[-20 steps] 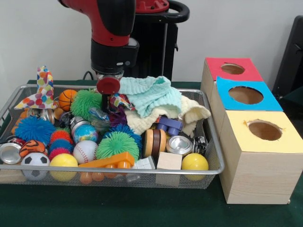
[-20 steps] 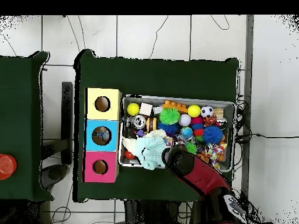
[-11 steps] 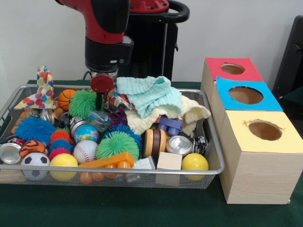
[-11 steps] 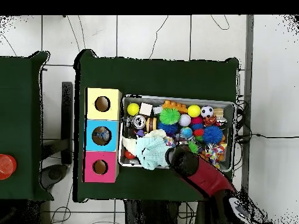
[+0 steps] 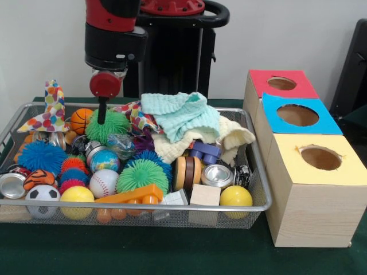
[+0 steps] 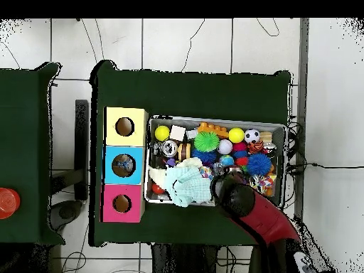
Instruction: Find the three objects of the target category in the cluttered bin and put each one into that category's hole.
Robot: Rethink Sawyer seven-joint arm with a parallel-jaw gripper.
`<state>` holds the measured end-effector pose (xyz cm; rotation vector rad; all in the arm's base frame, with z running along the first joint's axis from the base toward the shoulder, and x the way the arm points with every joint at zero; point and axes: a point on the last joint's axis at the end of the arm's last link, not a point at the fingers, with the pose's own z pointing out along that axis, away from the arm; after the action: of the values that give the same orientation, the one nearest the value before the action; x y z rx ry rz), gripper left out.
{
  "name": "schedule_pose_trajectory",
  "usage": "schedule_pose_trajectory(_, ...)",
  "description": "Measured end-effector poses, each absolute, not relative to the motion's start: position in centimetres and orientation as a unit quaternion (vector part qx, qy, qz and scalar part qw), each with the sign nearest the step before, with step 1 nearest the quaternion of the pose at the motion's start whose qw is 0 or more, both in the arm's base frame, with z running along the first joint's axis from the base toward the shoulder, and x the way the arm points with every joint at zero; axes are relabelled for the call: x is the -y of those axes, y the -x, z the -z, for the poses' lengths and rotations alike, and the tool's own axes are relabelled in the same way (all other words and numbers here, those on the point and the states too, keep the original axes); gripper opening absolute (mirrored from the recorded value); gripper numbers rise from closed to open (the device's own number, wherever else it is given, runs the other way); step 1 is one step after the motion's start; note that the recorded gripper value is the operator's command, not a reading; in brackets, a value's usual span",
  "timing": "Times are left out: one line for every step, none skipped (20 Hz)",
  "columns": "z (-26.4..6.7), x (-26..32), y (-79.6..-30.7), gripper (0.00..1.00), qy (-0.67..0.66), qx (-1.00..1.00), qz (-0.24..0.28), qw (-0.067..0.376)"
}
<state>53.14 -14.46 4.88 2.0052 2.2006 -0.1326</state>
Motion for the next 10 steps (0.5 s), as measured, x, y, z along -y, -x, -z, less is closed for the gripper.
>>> schedule_pose_trajectory(-4.9,14.4,-53.2,0.00,-0.670,-0.736,0.044,0.081)
schedule_pose_trajectory(-4.8,14.4,-53.3,0.00,-0.670,-0.737,0.043,0.081)
schedule_pose_trajectory(-4.7,14.3,-53.4,0.00,-0.670,-0.737,0.042,0.080)
schedule_pose_trajectory(-4.4,14.2,-53.6,0.00,-0.669,-0.738,0.040,0.079)
schedule_pose_trajectory(-4.1,14.1,-53.8,0.00,-0.669,-0.738,0.039,0.078)
schedule_pose_trajectory(-3.8,14.0,-54.0,0.00,-0.669,-0.739,0.039,0.077)
schedule_pose_trajectory(-3.5,13.9,-54.1,0.00,-0.669,-0.739,0.038,0.076)
schedule_pose_trajectory(-3.3,13.9,-54.2,0.00,-0.669,-0.739,0.037,0.074)
schedule_pose_trajectory(-3.2,13.9,-54.3,0.00,-0.669,-0.738,0.037,0.074)
schedule_pose_trajectory(-2.9,13.9,-54.5,0.00,-0.670,-0.738,0.037,0.073)
